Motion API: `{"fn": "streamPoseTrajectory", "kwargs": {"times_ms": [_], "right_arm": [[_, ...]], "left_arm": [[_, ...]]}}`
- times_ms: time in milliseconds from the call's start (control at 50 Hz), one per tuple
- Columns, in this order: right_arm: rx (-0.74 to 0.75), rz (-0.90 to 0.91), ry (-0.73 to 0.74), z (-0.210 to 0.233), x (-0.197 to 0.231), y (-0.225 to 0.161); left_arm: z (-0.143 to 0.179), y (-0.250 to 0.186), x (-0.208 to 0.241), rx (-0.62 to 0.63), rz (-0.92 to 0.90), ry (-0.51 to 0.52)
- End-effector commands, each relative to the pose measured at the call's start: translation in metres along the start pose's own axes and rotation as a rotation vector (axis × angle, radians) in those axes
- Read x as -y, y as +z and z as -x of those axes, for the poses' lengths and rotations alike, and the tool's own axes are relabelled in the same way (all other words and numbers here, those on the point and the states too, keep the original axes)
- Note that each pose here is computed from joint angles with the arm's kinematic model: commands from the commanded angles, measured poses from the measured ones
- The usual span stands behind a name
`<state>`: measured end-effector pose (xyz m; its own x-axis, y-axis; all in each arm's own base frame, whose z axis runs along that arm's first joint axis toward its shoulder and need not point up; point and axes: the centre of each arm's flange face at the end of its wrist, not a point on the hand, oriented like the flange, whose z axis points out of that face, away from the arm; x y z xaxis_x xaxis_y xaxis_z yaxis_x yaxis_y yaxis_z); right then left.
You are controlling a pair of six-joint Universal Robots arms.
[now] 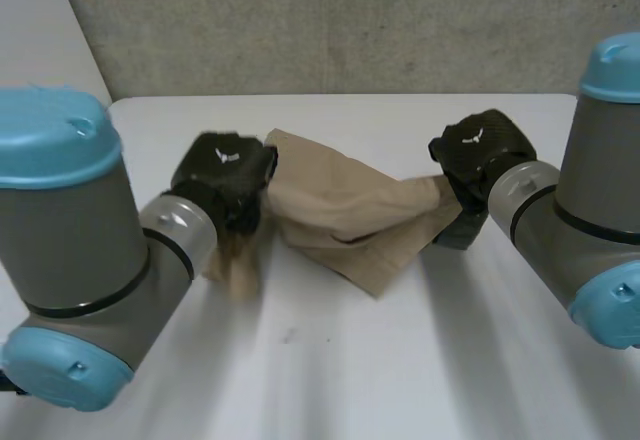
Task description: Fold the shorts.
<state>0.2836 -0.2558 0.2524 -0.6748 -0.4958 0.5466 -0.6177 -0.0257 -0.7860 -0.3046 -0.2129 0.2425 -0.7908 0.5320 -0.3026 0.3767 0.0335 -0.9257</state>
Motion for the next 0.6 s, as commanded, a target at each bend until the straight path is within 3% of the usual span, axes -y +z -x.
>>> {"fn": "streamPoseTrajectory", "kwargs": {"times_ms": [20,160,460,600], "right_arm": [[0.076,0.072,0.35,0.013,-0.014,0.004],[0.187,0.121,0.441,0.013,-0.02,-0.01],[0.243,0.192,0.476,0.036,-0.047,-0.033],[0.24,0.234,0.617,0.045,-0.061,-0.037]], "left_arm": [[-0.005,0.016,-0.034,0.03,0.124,0.0],[0.001,0.018,-0.034,0.069,0.128,-0.002],[0.01,0.025,-0.033,0.092,0.123,-0.014],[0.014,0.035,-0.037,0.107,0.133,-0.014]]}}
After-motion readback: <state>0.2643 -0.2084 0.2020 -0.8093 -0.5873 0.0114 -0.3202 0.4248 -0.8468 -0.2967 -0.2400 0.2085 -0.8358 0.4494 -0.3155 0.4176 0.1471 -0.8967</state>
